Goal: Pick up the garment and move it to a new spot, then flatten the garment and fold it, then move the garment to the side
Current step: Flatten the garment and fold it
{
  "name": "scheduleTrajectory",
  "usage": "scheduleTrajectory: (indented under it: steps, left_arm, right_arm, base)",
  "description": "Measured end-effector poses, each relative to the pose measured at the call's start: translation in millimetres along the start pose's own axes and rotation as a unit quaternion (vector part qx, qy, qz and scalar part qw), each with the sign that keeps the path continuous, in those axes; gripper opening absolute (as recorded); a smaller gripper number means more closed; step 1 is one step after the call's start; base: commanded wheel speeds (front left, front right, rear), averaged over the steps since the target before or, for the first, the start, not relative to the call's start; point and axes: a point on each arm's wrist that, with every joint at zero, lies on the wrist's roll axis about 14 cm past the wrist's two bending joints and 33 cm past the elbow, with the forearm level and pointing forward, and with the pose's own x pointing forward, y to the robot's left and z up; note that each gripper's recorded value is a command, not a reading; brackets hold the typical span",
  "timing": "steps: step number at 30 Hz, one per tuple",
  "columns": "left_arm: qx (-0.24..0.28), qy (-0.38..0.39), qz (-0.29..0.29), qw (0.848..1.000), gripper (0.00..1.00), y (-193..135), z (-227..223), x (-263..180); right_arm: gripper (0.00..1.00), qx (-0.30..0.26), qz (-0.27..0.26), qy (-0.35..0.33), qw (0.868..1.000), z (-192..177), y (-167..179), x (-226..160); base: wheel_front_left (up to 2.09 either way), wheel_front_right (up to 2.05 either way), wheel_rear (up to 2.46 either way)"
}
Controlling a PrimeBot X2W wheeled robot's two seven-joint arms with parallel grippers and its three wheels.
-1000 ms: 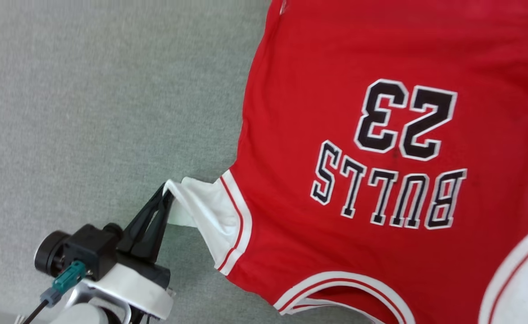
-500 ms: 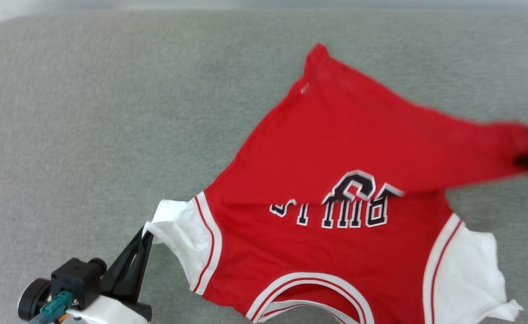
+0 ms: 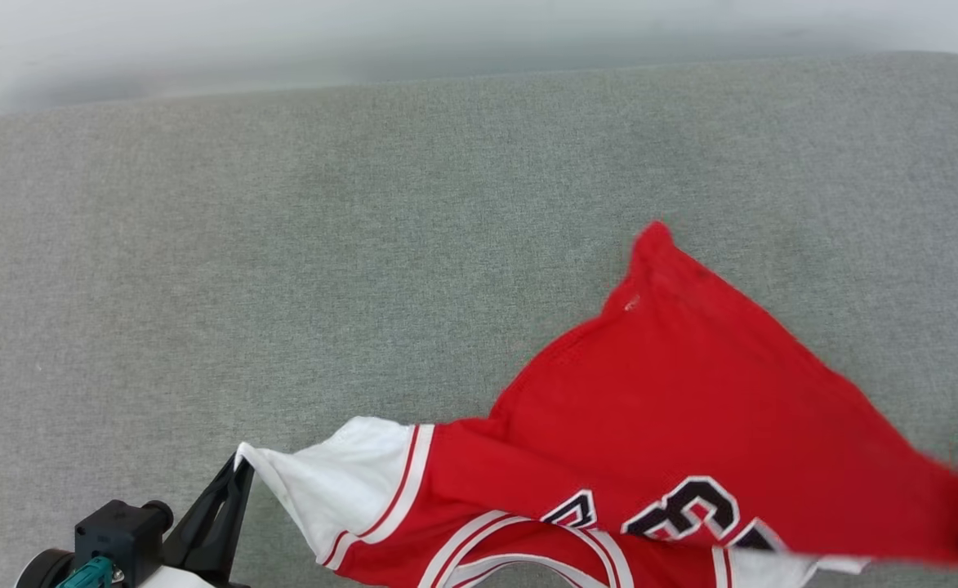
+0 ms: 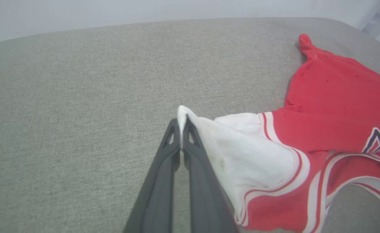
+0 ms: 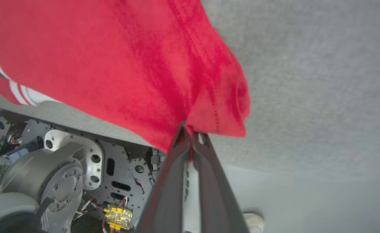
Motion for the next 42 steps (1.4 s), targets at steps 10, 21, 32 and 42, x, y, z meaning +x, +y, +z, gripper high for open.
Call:
scheduleTrajectory:
  steps: [10, 21, 32, 42]
  left_arm:
    - [0.004, 0.003, 0.000, 1.000, 0.00, 0, -2, 0]
    - [0.002, 0.001, 0.004, 1.000, 0.00, 0, -2, -3]
    - [0.001, 0.002, 0.001, 1.000, 0.00, 2, -4, 12]
    - [-0.001, 0.008, 0.013, 1.000, 0.00, 11, -12, 26]
  right_arm:
    - [1.00, 0.051, 0.038, 0.008, 0.998, -40, 28, 20]
    - [1.00, -0.017, 0.007, -0.215, 0.976, 102, 18, -47]
    - [1.00, -0.160, -0.016, -0.171, 0.972, 185, 49, -36]
    - [1.00, -0.211, -0.004, -0.060, 0.976, 213, 74, 42]
  base:
    - [0.00, 0.00, 0.00]
    - [0.00, 0.00, 0.00]
    - [0.00, 0.00, 0.00]
    - [0.00, 0.00, 0.00]
